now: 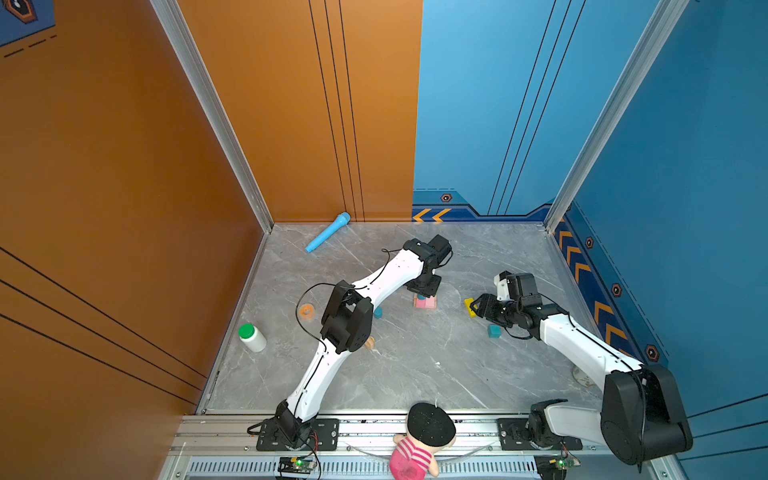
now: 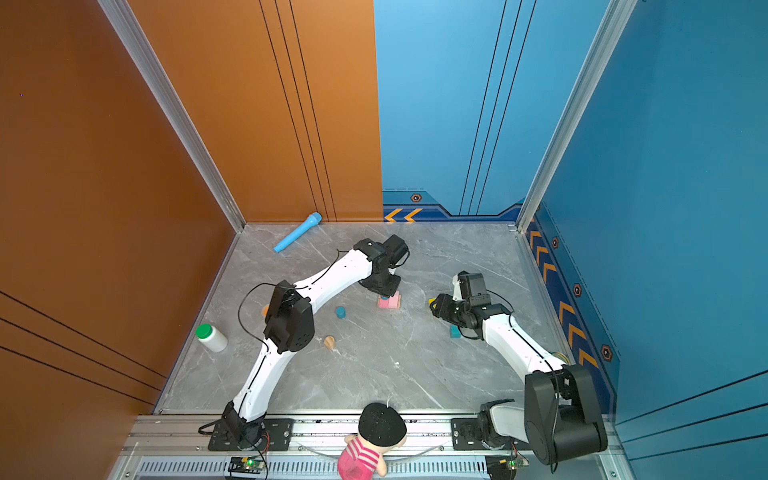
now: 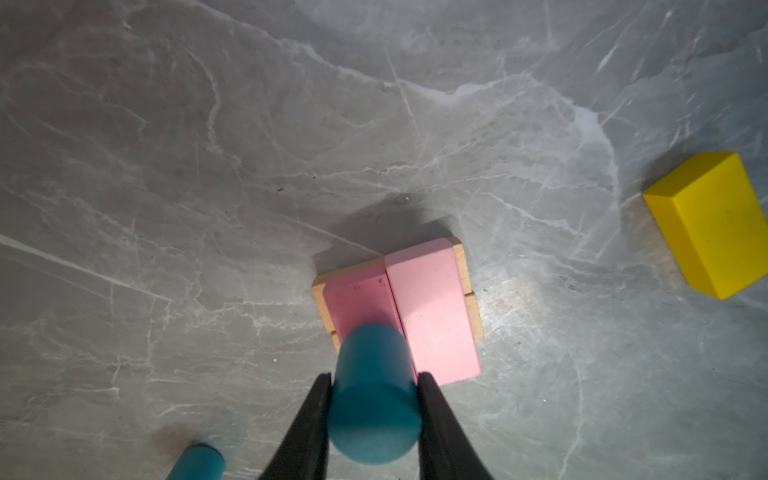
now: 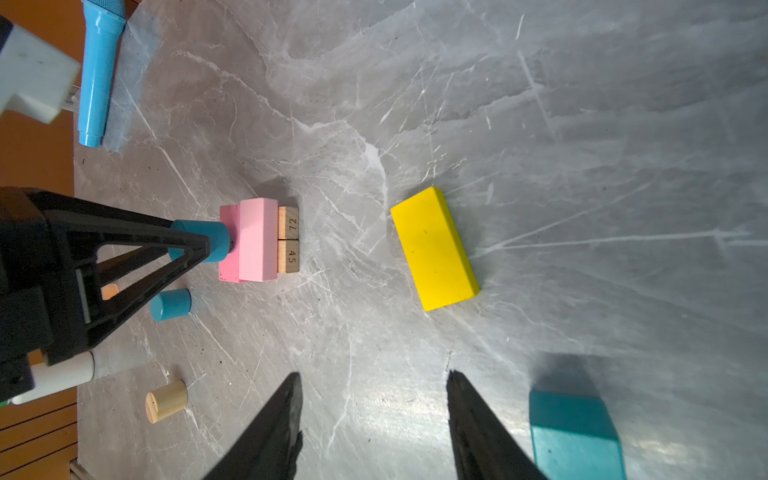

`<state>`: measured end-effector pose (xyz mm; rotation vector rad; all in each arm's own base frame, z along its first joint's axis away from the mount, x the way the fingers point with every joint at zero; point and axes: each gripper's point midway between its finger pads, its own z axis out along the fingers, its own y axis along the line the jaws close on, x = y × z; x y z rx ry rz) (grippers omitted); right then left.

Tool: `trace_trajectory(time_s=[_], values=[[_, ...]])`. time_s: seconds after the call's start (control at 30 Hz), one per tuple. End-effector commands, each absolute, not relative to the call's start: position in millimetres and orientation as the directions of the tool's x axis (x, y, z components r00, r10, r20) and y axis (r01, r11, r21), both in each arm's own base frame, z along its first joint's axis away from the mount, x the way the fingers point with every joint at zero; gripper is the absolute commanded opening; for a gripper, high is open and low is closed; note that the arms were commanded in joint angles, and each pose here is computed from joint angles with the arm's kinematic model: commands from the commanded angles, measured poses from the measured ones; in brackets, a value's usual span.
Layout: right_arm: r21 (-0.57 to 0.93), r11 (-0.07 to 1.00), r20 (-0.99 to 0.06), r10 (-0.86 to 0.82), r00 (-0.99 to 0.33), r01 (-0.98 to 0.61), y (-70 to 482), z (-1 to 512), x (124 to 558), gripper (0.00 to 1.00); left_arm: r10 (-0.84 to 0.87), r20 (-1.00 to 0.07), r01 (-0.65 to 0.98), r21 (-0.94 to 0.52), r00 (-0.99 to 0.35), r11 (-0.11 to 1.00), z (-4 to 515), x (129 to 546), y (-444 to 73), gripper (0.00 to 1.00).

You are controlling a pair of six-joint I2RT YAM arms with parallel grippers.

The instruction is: Build the wood block tower

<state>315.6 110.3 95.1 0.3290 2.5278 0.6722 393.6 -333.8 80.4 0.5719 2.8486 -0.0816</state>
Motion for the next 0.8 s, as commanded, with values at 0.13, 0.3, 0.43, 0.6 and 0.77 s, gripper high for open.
trace_trajectory(time_s=[0.13, 0.3, 0.43, 0.6, 0.77], values=[[0.527, 0.846, -0.408, 0.341, -0.847, 0.086, 112, 95, 318, 0.57, 0.357, -0.204, 0.365, 0.000, -0.911, 0.931, 70, 393, -328, 0.19], [0.527, 0.846, -0.410, 0.341, -0.846, 0.086, 112, 95, 318, 0.57, 0.357, -0.198, 0.364, 0.002, -0.913, 0.932, 67, 392, -328, 0.20], [0.527, 0.846, -0.409, 0.342, -0.846, 0.087, 112, 95, 318, 0.57, 0.353, -0.198, 0.360, 0.001, -0.915, 0.933, 66, 394, -327, 0.22], [0.526, 0.846, -0.409, 0.341, -0.846, 0.087, 112, 94, 318, 0.57, 0.353, -0.193, 0.360, 0.000, -0.916, 0.933, 64, 393, -327, 0.23], [0.525, 0.846, -0.409, 0.343, -0.846, 0.089, 112, 94, 318, 0.58, 0.350, -0.183, 0.356, 0.001, -0.918, 0.934, 61, 391, -326, 0.25]])
